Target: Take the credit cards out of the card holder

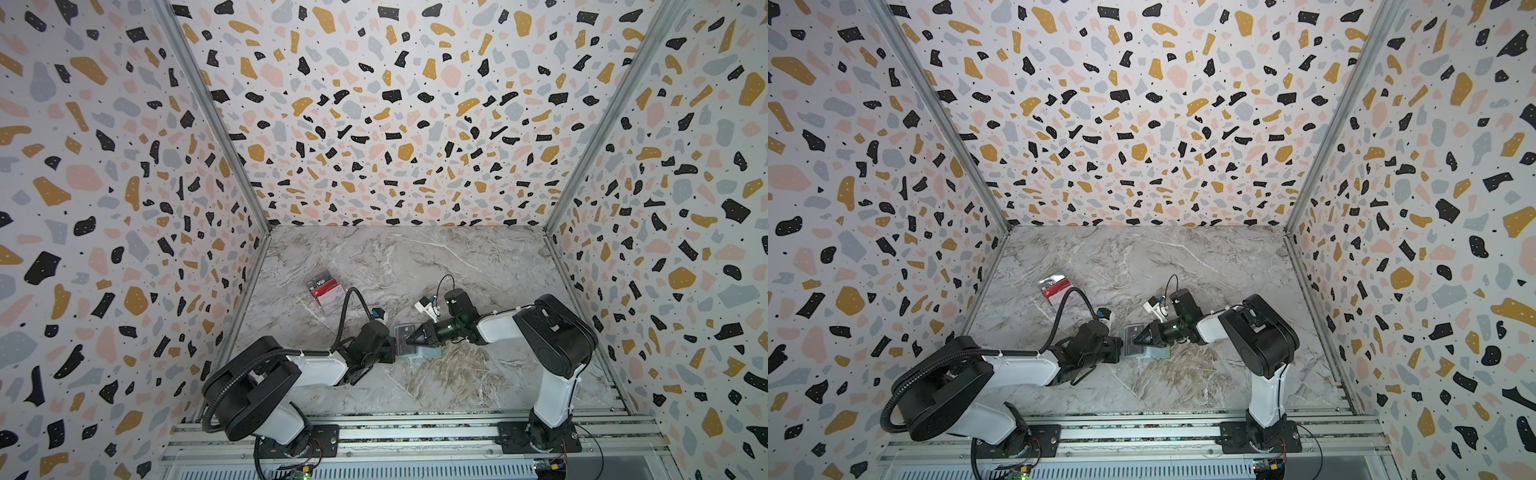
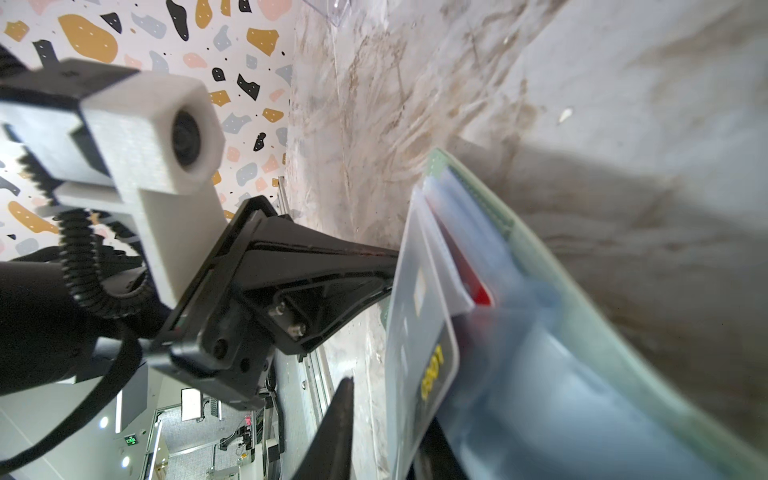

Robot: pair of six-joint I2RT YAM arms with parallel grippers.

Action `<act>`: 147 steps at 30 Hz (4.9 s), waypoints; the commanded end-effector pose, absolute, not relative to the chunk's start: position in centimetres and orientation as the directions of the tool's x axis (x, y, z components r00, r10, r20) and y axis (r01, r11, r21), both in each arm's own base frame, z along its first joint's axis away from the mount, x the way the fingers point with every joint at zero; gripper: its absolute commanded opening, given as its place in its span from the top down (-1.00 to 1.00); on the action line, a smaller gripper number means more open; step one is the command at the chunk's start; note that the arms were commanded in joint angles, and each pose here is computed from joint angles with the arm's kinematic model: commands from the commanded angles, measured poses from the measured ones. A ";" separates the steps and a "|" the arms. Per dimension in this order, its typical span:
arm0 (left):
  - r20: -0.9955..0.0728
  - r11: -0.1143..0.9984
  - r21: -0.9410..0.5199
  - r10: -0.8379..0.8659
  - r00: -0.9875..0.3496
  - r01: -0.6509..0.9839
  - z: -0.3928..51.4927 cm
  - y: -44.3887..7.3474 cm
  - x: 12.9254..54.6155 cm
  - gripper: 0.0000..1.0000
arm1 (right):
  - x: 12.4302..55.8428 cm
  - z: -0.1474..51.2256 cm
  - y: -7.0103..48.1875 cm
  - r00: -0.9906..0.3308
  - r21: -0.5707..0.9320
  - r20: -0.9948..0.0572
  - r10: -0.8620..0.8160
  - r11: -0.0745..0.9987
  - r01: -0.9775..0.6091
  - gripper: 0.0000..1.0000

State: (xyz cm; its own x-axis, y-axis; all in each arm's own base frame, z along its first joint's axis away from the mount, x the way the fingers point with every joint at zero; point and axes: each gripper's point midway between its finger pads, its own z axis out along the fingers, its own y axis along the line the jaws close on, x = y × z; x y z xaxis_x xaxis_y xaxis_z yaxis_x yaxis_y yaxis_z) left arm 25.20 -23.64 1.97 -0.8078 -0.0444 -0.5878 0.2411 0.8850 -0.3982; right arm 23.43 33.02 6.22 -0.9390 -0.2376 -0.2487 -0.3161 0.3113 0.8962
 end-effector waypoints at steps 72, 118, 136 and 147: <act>-0.859 0.928 -0.299 -0.161 -0.486 0.221 21.0 -19.8 28.7 -1.00 | 23.9 17.5 28.7 -0.588 0.570 -0.734 -0.341 0.164 -0.805 1.00; -0.807 0.472 -0.345 0.292 -0.513 0.811 26.2 -28.1 18.9 0.02 | 18.4 22.2 32.0 -0.278 0.416 -0.828 -0.487 -0.202 -0.887 1.00; -0.773 0.534 -0.294 0.355 -0.525 0.793 24.9 -27.1 19.6 0.06 | 16.6 21.5 32.0 -0.251 0.421 -0.801 -0.543 -0.214 -0.881 1.00; -0.747 0.450 -0.330 0.414 -0.521 0.830 23.8 -27.6 17.7 0.22 | 16.6 22.2 32.4 -0.224 0.391 -0.830 -0.511 -0.245 -0.887 1.00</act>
State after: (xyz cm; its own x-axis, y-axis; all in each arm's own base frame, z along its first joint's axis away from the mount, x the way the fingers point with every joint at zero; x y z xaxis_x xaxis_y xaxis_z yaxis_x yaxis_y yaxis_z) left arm 18.26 -27.30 23.23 -0.5438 0.4012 -0.7371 0.8069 0.4912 -0.3280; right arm 16.93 32.17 19.57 -0.2803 -0.5595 -0.7800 -0.8701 -0.1951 0.4526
